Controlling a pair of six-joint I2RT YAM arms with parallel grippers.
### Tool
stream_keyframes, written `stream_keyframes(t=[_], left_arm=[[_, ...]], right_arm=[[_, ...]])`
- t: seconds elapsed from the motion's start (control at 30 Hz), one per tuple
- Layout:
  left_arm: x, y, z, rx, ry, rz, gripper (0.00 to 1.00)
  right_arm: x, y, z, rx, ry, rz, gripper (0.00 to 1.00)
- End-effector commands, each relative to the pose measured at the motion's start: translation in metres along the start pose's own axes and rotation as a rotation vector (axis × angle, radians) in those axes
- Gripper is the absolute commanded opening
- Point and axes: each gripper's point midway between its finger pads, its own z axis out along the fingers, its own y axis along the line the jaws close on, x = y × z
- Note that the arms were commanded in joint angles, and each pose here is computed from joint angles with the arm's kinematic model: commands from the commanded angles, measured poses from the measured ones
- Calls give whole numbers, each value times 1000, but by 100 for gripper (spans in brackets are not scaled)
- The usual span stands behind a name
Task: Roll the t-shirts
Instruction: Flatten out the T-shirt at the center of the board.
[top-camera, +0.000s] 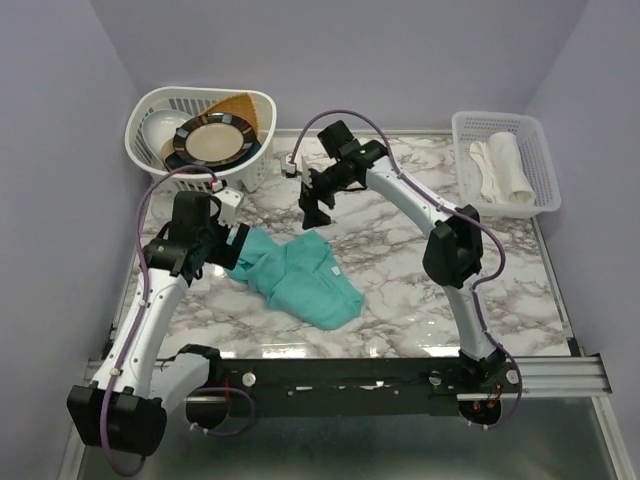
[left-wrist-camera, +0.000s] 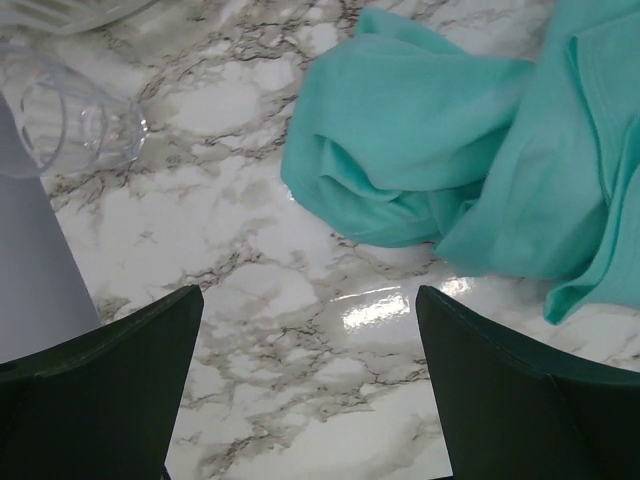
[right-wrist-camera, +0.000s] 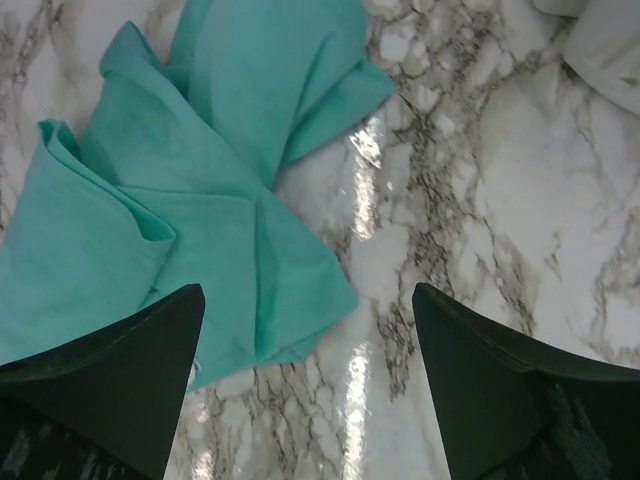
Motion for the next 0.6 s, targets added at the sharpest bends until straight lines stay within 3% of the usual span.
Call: stream_keyframes(t=[0.0,0.13,0.2,0.57], left_arm=[[-26,28,-15,-35,-41,-260,99],[-33,47,-25,20,-38,-505,99],[-36,46,-25,53,-36,-554,98],[-37,51,-28,37,-60,-596,98]], right_arm=[[-2,45,45,-198,-57,28,92],[-1,57,71,-241,-62,28,91],[-1,56,79,-238,-56,26,89],[21,60,97,-268,-1,90,76]])
